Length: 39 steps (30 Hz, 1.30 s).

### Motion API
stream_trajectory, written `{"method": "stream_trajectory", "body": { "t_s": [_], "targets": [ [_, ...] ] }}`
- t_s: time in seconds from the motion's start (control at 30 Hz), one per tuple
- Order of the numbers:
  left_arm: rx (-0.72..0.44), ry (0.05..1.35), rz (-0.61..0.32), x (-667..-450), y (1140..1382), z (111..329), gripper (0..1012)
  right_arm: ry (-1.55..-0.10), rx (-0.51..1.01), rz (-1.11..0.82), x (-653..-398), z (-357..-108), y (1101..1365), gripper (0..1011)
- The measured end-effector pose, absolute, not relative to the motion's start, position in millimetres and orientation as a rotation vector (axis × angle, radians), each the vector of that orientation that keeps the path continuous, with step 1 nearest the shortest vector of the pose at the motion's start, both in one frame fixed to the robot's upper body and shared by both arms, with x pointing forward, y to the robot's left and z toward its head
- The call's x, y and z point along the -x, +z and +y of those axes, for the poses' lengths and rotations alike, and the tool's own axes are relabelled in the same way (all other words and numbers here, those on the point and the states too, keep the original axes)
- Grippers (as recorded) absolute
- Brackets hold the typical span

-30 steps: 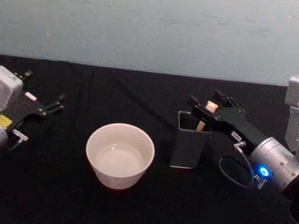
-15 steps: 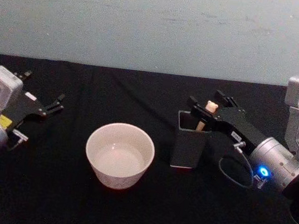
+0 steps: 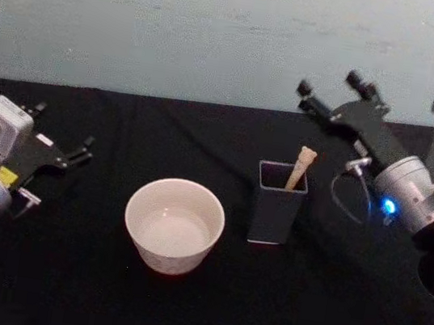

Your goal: Pick up the stirring spoon with one hand, stir inside the cup, then place it back in its original position.

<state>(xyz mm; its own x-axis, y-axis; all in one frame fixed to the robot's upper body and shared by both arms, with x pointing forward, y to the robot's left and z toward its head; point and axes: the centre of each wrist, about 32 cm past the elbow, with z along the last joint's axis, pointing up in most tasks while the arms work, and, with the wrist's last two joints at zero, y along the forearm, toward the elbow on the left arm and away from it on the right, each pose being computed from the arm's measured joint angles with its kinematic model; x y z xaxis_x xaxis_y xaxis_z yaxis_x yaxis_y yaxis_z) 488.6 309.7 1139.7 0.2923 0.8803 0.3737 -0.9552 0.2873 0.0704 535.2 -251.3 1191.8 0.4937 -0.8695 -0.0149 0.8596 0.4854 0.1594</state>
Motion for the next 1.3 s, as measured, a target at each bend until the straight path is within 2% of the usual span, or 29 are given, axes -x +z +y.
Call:
{"method": "stream_trajectory", "body": {
  "t_s": [0.27,0.57,0.8,1.3],
  "targets": [
    [-0.304,1.248,-0.285,-489,1140,310,1001,-1.272,-0.159,-0.117,-533,-253,1188,1002],
    [-0.304,1.248,-0.285,-489,1140,310,1001,-1.406,-0.008,-0.048,-529,-256,1149,1002],
    [-0.304,1.248,-0.285,-489,1140,310,1001,-1.438,0.052,0.022,-526,-259,1128,1002],
    [-0.304,1.248,-0.285,-489,1140,310,1001,-1.436,0.053,0.033,-527,-260,1127,1002]
  ]
}}
